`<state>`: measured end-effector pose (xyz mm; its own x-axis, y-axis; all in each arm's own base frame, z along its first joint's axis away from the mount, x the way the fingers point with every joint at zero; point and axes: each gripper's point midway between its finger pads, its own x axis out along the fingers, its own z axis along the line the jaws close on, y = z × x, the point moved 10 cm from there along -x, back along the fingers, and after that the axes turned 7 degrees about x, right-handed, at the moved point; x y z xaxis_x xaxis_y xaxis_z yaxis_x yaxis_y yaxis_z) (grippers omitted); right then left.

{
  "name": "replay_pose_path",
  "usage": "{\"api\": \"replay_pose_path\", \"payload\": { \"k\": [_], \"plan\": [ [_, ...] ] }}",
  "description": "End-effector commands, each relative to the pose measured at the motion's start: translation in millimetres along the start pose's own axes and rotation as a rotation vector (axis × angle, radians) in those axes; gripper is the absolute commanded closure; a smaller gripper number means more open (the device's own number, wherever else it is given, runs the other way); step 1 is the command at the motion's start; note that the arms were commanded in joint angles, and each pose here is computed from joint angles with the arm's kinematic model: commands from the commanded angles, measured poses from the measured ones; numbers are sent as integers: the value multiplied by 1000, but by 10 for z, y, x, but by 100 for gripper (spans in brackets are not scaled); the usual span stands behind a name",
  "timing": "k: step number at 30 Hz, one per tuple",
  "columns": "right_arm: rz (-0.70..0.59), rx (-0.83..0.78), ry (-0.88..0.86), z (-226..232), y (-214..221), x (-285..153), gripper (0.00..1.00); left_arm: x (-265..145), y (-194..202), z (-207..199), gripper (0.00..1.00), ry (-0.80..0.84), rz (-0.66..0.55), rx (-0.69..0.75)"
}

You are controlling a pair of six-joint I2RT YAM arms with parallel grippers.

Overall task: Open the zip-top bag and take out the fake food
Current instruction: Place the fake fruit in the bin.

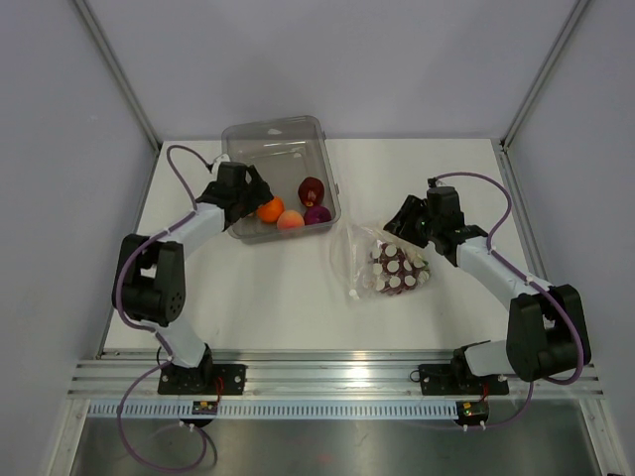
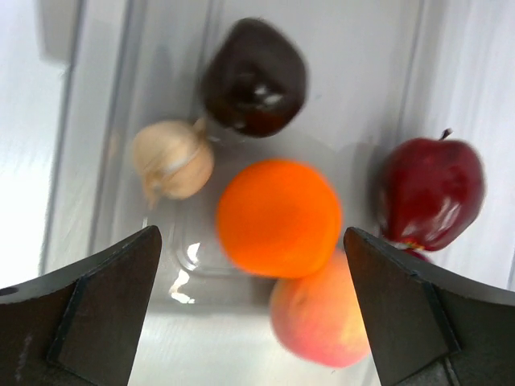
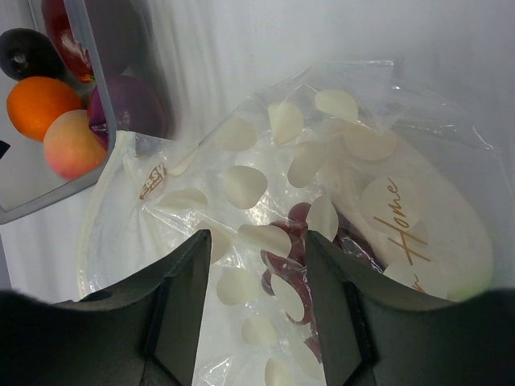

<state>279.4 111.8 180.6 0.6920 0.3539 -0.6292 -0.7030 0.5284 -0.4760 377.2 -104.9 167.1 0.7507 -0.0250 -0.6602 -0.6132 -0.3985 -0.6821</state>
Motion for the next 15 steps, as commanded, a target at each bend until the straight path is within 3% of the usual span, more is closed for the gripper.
{"api": "replay_pose_path", "payload": {
  "k": [1,6,15],
  "plan": [
    [-26,-7,-45,74,-35,-44,42,-278,-129,-43,1,83,-125,-52],
    [-32,-7,-38,70,-36,-60,42,-638,-164,-141,1,147,-190,-83],
    [-44,1,-9,57,-47,-75,44,-1112,256,-524,6,364,-201,-17]
  ]
}}
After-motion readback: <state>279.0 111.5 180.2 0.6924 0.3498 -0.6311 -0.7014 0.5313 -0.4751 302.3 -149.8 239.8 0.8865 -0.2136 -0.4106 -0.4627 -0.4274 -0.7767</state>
